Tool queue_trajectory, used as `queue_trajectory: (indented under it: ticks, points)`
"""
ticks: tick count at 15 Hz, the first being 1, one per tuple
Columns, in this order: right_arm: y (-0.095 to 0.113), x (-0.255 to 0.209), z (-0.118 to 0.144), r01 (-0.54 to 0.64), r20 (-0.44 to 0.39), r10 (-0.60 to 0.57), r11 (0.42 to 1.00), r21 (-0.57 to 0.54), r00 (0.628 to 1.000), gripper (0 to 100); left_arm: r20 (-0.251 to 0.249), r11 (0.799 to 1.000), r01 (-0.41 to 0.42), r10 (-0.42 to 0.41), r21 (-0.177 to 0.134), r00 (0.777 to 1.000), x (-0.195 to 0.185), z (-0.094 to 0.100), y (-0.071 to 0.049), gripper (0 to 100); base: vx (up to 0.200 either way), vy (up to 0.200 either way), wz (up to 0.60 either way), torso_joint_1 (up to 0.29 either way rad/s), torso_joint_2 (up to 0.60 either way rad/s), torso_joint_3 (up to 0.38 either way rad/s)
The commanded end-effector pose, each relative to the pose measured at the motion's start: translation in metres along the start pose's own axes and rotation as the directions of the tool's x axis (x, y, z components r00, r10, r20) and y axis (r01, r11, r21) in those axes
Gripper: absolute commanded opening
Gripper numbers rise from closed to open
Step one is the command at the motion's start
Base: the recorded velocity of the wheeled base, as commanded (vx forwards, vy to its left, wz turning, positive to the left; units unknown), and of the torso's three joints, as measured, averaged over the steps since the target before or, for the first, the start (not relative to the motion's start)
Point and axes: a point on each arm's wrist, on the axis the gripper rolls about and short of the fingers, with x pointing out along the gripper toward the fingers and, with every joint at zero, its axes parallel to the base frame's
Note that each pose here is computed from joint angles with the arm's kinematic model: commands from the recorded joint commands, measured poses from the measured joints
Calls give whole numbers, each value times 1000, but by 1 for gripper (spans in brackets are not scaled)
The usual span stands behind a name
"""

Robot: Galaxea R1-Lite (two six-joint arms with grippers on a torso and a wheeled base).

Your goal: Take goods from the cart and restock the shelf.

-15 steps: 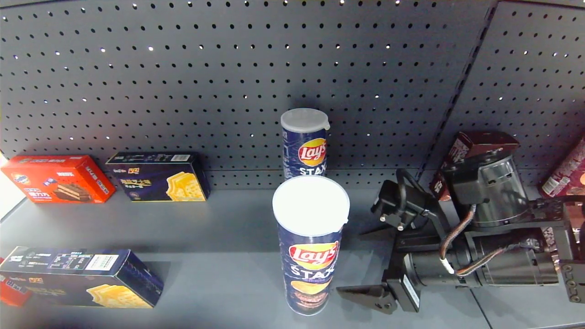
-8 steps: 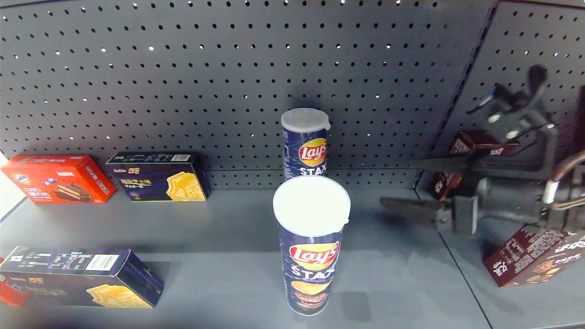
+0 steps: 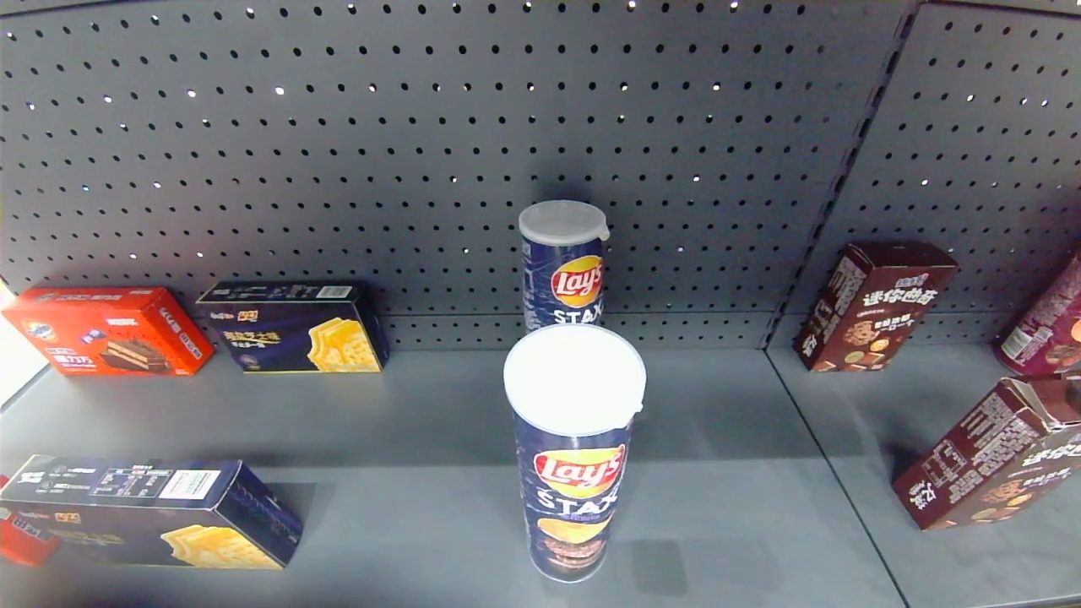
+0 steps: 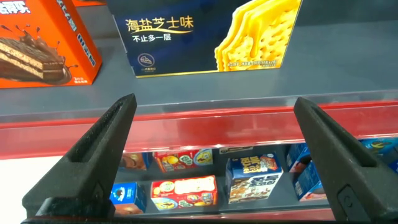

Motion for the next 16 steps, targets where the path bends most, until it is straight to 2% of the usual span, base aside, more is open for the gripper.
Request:
queue_trajectory:
  ticks: [1, 2, 3, 4, 5, 7, 9, 16]
  points:
    - [26, -62, -93, 205, -15, -204, 979, 10, 979, 100, 0, 1000, -2, 2, -1, 1000, 0, 0, 0, 100, 0, 0, 0, 0, 0, 0]
    - [36, -74, -130, 230, 7, -231, 972, 50, 973, 100, 0, 1000, -2, 2, -1, 1000, 0, 0, 0, 100, 0, 0, 0, 0, 0, 0]
    - [40, -78, -143, 248, 23, -251, 965, 90, 968, 100, 0, 1000, -2, 2, -1, 1000, 0, 0, 0, 100, 0, 0, 0, 0, 0, 0]
    - [38, -77, -143, 300, -8, -302, 944, 137, 953, 100, 0, 1000, 1, -1, -1, 1000, 0, 0, 0, 100, 0, 0, 0, 0, 0, 0]
    - [38, -77, -145, 308, -31, -307, 940, 149, 951, 100, -2, 1000, 2, -2, -1, 1000, 0, 0, 0, 100, 0, 0, 0, 0, 0, 0]
    - [40, -78, -156, 320, -139, -299, 933, 163, 944, 100, 0, 1000, 2, -2, -1, 1000, 0, 0, 0, 100, 0, 0, 0, 0, 0, 0]
    - [40, -78, -158, 315, -159, -290, 935, 161, 944, 100, 0, 1000, 2, -2, -1, 1000, 0, 0, 0, 100, 0, 0, 0, 0, 0, 0]
    - [40, -78, -158, 314, -154, -290, 936, 162, 945, 100, 0, 1000, 2, -2, -1, 1000, 0, 0, 0, 100, 0, 0, 0, 0, 0, 0]
